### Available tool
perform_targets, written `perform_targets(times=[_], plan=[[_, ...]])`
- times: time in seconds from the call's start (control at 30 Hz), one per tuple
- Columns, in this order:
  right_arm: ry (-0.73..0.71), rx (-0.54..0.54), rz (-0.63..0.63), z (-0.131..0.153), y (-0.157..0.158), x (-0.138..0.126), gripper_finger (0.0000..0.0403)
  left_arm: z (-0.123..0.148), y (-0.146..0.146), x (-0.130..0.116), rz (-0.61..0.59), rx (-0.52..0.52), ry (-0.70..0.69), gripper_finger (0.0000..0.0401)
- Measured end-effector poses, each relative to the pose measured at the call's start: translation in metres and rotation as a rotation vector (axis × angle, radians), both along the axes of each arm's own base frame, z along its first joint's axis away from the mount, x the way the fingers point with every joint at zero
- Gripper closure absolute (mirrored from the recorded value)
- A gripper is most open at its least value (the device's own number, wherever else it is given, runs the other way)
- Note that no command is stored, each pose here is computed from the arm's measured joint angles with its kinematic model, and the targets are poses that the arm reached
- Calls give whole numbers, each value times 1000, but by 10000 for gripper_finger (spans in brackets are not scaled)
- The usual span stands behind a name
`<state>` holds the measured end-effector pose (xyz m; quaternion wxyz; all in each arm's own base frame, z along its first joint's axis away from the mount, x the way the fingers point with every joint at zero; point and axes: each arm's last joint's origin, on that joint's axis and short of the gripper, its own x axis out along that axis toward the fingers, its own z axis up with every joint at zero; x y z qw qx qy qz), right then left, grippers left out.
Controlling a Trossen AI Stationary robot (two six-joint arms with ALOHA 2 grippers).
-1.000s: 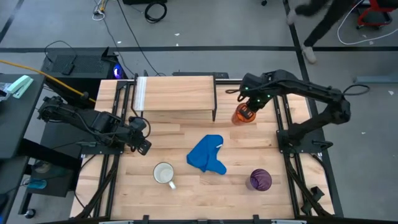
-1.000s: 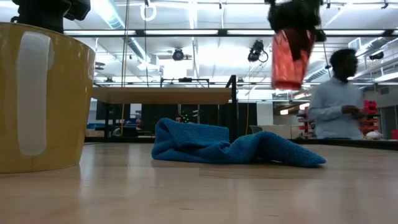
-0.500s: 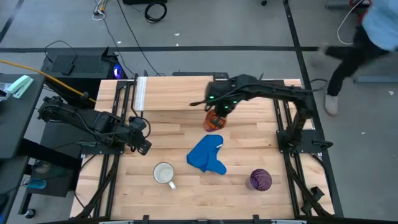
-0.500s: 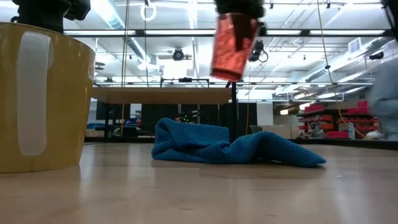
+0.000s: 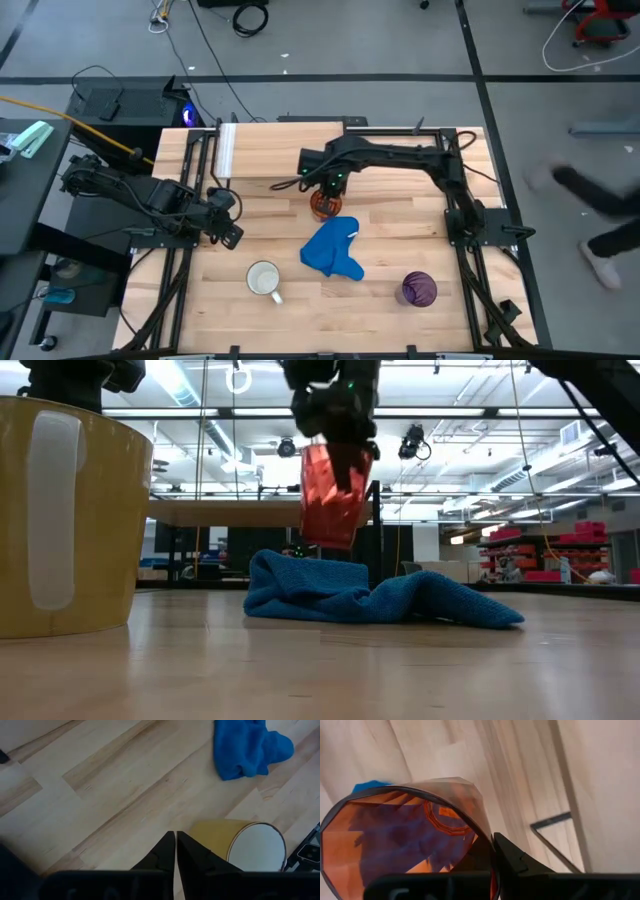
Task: Stack small to large cups/mugs on shelf
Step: Move the orange glass to the center of the table
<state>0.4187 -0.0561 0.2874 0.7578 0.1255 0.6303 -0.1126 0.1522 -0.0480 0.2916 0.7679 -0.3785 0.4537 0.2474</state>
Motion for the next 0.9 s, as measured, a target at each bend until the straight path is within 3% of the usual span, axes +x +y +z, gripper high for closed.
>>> perform_targets(times=[0.53,0.9], plan=[[16,-14,45,-33,-3,20,396,0,0,0,1,-2,-1,380],[13,-25,65,-36,-4,22,396,0,0,0,2,-2,-2,383]])
